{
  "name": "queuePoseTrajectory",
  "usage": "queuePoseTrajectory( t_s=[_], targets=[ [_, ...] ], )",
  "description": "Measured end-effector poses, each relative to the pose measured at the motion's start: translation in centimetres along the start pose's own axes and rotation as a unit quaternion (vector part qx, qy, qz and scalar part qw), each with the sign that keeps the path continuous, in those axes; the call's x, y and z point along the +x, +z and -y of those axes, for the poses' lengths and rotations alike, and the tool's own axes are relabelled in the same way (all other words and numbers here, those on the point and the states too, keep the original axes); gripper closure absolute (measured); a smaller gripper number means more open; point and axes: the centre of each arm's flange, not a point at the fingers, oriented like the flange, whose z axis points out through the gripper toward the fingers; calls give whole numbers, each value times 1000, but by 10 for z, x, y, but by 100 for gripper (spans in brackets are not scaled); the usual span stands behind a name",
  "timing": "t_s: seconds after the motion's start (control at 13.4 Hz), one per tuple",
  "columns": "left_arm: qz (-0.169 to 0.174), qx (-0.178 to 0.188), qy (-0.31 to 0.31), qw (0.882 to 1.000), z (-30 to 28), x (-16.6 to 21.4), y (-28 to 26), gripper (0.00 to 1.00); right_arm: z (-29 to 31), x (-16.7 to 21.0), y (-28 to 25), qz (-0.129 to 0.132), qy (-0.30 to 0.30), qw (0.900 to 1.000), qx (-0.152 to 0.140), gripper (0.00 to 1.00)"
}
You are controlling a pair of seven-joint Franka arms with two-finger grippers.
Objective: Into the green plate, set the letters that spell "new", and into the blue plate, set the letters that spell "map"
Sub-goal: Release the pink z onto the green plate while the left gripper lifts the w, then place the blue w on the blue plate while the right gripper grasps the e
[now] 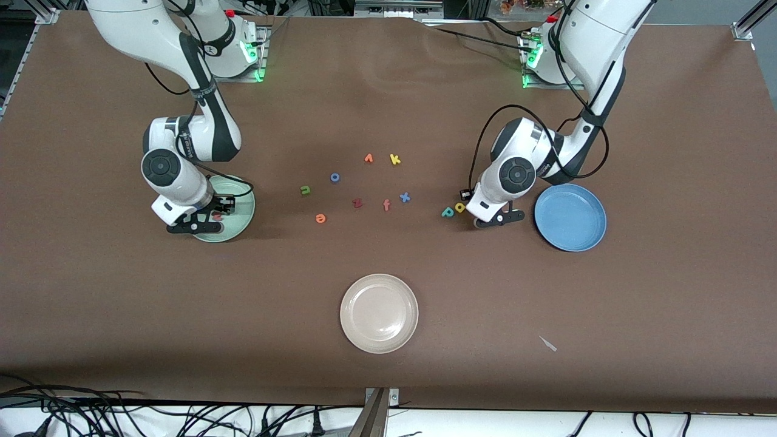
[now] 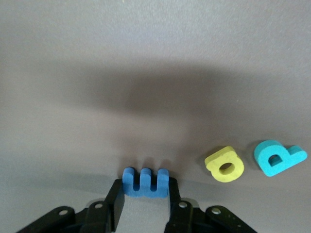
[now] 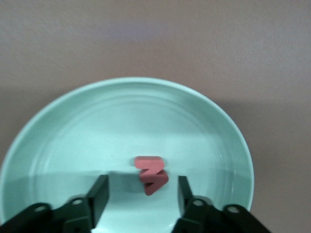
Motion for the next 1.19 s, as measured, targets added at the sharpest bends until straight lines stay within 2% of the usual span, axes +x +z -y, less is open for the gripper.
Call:
queuePoseTrajectory(
  t_s=[0.22, 0.37, 0.67, 0.97, 1.19],
  targets=[
    [11, 7, -1, 1000, 8, 11, -33, 59, 27, 17, -42, 29, 26, 998, 45, 0],
    [30, 15, 5, 999, 26, 24, -74, 59, 64, 26, -69, 27, 54, 996, 68, 0],
    [57, 11, 29, 998, 89, 53, -135, 59, 152, 25, -84, 22, 142, 987, 72, 0],
    [57, 14, 74, 996, 170, 87, -144, 59, 210, 19, -56, -5, 199, 977, 72, 6],
    [65, 13, 101, 993, 218, 103, -135, 59, 236, 12, -33, -16, 226, 972, 70, 12]
  ],
)
